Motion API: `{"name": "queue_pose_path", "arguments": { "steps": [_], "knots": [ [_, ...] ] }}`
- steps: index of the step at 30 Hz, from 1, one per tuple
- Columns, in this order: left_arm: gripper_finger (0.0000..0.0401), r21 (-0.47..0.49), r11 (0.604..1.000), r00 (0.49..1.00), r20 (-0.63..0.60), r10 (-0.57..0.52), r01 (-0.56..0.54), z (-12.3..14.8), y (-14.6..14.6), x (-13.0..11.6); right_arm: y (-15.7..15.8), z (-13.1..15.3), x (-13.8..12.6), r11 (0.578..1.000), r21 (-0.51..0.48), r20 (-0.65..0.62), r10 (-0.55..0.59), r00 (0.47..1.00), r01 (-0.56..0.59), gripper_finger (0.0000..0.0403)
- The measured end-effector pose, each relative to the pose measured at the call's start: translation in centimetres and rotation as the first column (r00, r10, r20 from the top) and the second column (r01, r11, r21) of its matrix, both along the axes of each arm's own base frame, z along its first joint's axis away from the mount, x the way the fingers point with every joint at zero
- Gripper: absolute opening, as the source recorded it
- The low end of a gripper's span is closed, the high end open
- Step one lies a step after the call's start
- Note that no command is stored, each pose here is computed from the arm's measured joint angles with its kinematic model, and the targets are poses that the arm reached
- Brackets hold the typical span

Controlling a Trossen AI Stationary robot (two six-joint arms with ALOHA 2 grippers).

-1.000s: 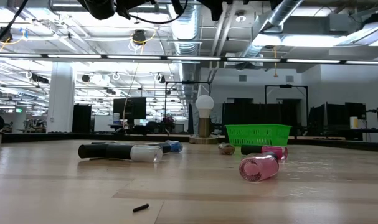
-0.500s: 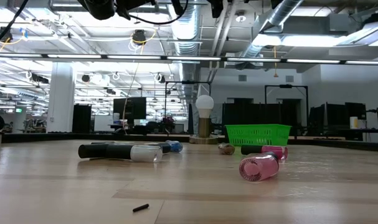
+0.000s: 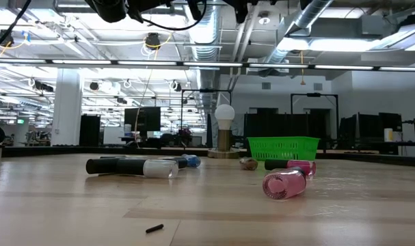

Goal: Pick & Place Nail Polish
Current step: Put the light blue nail polish bottle into the green bin

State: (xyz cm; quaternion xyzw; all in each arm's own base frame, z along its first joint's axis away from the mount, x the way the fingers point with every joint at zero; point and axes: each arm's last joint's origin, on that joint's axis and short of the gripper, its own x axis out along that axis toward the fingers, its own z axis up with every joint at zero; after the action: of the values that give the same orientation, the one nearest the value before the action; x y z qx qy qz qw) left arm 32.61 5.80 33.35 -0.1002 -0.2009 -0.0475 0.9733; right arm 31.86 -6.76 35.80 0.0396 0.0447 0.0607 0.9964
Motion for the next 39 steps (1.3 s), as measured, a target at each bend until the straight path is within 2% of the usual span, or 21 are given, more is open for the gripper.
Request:
{"name": "queue_pose_path", "arguments": {
  "steps": [3, 8, 12, 15, 18, 21, 23, 25, 28, 31, 36, 39],
  "knots": [
    [0.0161, 0.001, 1.0, 1.0, 0.002, -0.003, 0.003, 0.0, 0.0, 0.0, -0.3, 0.3, -0.7, 1.0, 0.004, -0.021, -0.013, 1.0, 0.013, 0.0045],
    [0.0225, -0.002, 1.0, 1.0, -0.021, 0.003, -0.003, 0.1, 0.1, -0.2, -0.9, 0.8, -2.2, 0.999, 0.005, -0.06, -0.044, 0.997, 0.044, 0.0046],
    [0.026, -0.017, 0.999, 0.996, -0.086, 0.029, -0.031, 0.0, 0.5, -0.5, -1.7, 0.8, -3.5, 0.996, 0.018, -0.117, -0.081, 0.99, 0.083, 0.0046],
    [0.0273, -0.025, 0.999, 0.99, -0.14, 0.025, -0.029, 0.1, 0.7, -1.0, -2.5, 0.4, -4.7, 0.983, -0.01, -0.216, -0.183, 0.959, 0.185, 0.0046],
    [0.0275, -0.03, 0.999, 0.981, -0.189, 0.029, -0.035, 0.9, 0.9, -2.3, -3.7, -0.9, -6.0, 0.946, -0.054, -0.373, -0.316, 0.872, 0.319, 0.0046],
    [0.0269, -0.019, 0.997, 0.964, -0.26, 0.062, -0.069, 1.3, 1.1, -3.6, -5.2, -2.7, -7.4, 0.885, -0.122, -0.538, -0.44, 0.719, 0.45, 0.0046],
    [0.0264, 0.003, 0.997, 0.957, -0.279, 0.08, -0.083, 1.8, 1.1, -4.4, -6.2, -4.4, -7.8, 0.85, -0.158, -0.619, -0.482, 0.62, 0.503, 0.0046],
    [0.0258, 0.019, 0.996, 0.949, -0.301, 0.09, -0.089, 2.2, 0.9, -5.3, -7.2, -6.6, -8.1, 0.829, -0.167, -0.701, -0.48, 0.527, 0.533, 0.0046],
    [0.0251, 0.026, 0.996, 0.942, -0.322, 0.091, -0.087, 2.6, 0.8, -6.1, -8.5, -9.0, -7.8, 0.812, -0.165, -0.774, -0.458, 0.437, 0.559, 0.0046],
    [0.0245, 0.024, 0.995, 0.941, -0.324, 0.096, -0.094, 2.9, 0.6, -6.6, -9.5, -12.1, -7.1, 0.818, -0.164, -0.848, -0.402, 0.344, 0.551, 0.0046],
    [0.0238, 0.015, 0.996, 0.936, -0.34, 0.093, -0.093, 2.9, 0.6, -6.9, -10.5, -15.3, -6.3, 0.823, -0.164, -0.906, -0.344, 0.247, 0.544, 0.0046],
    [0.0236, 0.008, 0.996, 0.934, -0.347, 0.09, -0.093, 2.9, 0.6, -6.9, -10.6, -16.7, -6.0, 0.827, -0.162, -0.926, -0.316, 0.207, 0.538, 0.0046]
  ]
}}
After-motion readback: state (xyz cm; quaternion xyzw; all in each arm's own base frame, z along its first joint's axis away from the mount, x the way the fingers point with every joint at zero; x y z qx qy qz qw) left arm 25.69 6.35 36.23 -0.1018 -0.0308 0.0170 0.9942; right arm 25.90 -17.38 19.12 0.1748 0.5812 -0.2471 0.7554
